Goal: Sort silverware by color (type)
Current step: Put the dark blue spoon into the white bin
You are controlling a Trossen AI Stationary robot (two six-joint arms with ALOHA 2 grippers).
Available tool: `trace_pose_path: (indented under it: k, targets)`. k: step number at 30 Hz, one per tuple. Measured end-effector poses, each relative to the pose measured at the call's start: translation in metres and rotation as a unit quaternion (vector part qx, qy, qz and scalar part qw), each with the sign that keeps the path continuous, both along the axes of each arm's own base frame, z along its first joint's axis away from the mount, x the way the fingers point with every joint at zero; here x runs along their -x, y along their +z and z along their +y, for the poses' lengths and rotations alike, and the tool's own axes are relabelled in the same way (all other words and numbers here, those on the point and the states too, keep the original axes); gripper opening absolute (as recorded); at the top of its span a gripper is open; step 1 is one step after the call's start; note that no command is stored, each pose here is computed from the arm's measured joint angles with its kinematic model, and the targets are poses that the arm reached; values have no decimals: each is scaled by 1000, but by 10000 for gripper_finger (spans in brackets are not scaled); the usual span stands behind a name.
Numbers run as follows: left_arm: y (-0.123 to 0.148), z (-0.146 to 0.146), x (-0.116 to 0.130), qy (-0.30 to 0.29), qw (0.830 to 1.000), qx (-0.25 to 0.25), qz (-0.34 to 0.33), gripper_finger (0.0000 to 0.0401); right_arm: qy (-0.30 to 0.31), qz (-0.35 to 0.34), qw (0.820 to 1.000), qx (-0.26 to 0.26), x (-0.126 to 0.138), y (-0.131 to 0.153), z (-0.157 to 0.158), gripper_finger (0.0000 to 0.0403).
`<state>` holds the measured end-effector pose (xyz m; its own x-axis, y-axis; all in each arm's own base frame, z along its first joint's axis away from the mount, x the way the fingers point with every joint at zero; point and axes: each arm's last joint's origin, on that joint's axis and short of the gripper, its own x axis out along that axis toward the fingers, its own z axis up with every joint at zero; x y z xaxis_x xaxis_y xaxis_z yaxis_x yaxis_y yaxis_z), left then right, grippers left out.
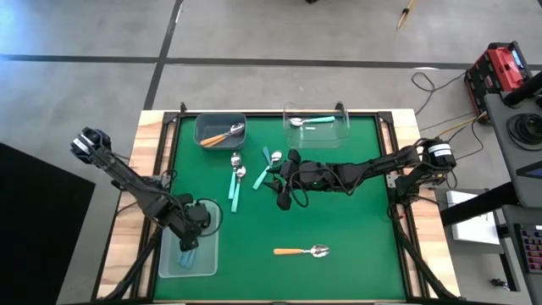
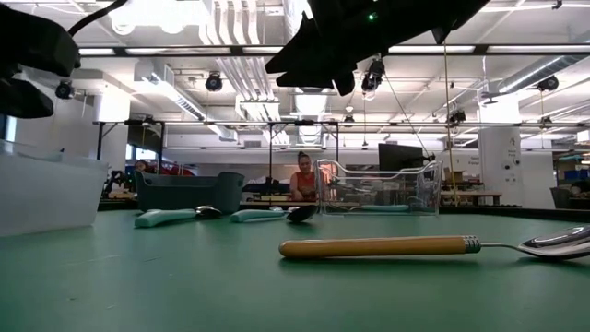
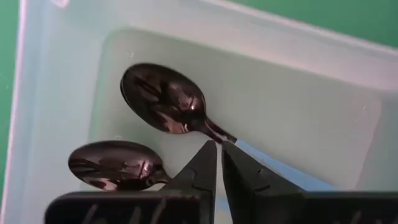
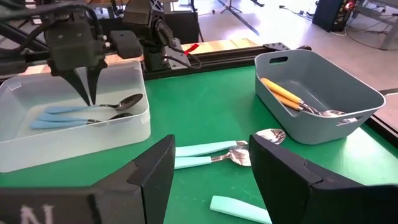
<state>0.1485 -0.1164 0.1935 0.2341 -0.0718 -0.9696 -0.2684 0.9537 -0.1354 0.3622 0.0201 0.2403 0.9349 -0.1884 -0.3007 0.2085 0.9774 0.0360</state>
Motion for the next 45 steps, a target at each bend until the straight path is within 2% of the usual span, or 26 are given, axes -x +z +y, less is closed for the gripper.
trace_pose_path:
  k: [9, 14, 22, 34, 40, 45]
  targets:
    - [-13, -13, -13, -29, 999, 7, -13, 0, 0, 1, 1000, 1, 0, 0, 0, 196]
    - [-24, -13, -14, -25, 999, -30, 16, 0, 0, 1, 1000, 1, 0, 0, 0, 196]
    - [-34, -12, -18, -19, 996, -84, 13, 0, 0, 1, 1000, 0, 0, 0, 0, 196]
    - [-50, -13, -19, -18, 991, -122, 46, 0, 0, 1, 1000, 1, 0, -1, 0, 196]
    - [-51, -6, -12, 27, 985, -149, 83, 0, 0, 1, 1000, 1, 0, -1, 0, 196]
    - [-46, -3, -6, 50, 984, -141, 101, 0, 0, 1, 1000, 0, 0, -1, 0, 196]
